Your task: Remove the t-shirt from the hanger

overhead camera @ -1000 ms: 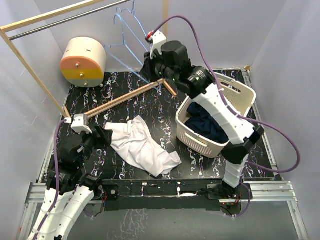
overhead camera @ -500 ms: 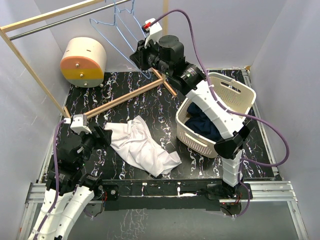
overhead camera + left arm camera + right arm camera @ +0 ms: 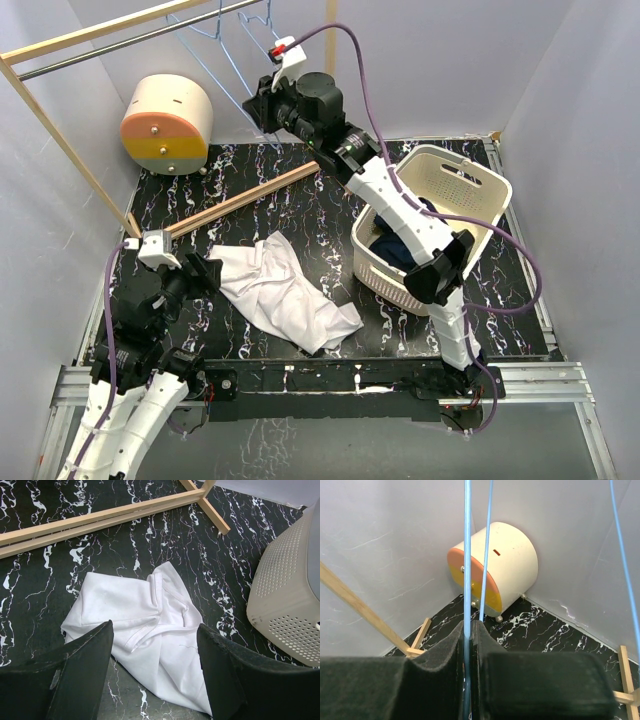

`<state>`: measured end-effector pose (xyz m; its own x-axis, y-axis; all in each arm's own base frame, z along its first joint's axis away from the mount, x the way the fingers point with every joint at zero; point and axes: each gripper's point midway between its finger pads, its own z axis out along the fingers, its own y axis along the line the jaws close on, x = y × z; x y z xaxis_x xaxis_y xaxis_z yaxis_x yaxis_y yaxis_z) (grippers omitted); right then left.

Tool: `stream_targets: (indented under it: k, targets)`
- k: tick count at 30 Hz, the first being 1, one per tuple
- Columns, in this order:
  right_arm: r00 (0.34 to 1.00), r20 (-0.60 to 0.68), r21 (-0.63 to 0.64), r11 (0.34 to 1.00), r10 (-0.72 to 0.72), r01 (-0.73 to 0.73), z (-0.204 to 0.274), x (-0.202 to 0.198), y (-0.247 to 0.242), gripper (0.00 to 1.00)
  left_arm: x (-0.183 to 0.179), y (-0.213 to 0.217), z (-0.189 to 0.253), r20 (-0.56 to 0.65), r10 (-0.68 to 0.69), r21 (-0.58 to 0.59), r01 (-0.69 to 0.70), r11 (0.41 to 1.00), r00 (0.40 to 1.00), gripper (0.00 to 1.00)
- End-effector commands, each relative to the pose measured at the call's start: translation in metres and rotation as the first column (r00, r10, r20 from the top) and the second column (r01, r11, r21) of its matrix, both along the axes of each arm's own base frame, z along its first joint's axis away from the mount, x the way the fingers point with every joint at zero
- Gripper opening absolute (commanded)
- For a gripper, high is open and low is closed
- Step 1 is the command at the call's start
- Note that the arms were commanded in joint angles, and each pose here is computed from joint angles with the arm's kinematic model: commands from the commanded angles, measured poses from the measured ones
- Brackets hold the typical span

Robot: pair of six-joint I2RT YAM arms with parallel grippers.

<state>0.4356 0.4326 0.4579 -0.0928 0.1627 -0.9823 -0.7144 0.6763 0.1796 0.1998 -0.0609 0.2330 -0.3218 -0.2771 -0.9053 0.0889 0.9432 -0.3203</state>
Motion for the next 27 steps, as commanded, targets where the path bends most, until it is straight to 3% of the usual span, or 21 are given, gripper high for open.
stream_targets:
  k: [1, 27]
  targets:
    - [0.995, 0.094, 0.114, 0.993, -0.04, 0.029, 0.04, 0.008, -0.004, 0.08, 0.0, 0.003, -0.004, -0.009, 0.018, 0.002, -0.018, 1.0, 1.0, 0.65]
    - [0.992, 0.104, 0.085, 0.995, -0.068, 0.059, 0.024, 0.024, -0.003, 0.08, 0.001, 0.005, -0.006, -0.025, 0.037, 0.004, -0.037, 0.999, 0.999, 0.65]
